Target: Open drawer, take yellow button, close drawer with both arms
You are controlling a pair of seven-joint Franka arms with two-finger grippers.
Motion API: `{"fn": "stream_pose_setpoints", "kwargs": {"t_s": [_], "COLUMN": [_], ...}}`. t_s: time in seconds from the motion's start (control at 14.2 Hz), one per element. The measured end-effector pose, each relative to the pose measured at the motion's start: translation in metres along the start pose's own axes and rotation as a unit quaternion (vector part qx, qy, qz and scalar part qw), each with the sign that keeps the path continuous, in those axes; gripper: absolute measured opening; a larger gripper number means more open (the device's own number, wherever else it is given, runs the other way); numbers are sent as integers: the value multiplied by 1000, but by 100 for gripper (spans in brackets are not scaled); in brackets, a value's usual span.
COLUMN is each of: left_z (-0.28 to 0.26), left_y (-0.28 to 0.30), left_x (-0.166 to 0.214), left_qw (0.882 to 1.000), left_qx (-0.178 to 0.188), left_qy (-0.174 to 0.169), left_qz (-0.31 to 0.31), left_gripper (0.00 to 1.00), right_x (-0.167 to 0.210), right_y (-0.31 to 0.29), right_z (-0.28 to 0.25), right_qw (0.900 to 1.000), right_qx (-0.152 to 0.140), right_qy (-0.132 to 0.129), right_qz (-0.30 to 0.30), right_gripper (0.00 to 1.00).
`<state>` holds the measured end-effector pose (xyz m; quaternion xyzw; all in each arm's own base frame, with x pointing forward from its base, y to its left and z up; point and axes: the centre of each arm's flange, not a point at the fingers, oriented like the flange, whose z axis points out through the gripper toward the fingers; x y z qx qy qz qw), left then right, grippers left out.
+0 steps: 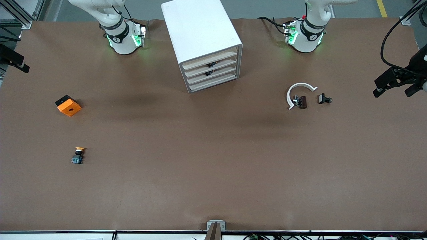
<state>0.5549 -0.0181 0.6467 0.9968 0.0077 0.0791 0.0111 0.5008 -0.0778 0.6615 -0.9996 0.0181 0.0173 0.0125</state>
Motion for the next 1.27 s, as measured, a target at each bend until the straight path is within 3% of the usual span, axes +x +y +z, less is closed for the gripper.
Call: {"fn": "stream_pose_setpoints", "kwargs": {"t_s": [0.92, 1.27], "left_z": [-2, -2], "left_y": [-1, -1], "left_x": [0, 0], "left_qw": [1000, 1000], "left_qx": [0, 0], "left_qy": [2, 2], "left_qz": [30, 0], "left_gripper": [100, 100], "right_x": [0, 0], "right_y": [2, 2], "right_z": [0, 0], "right_qw": [1000, 1000], "right_qx": [0, 0], "right_qy": [-1, -1], "right_qz": [2, 2], "right_gripper": [100, 100]}}
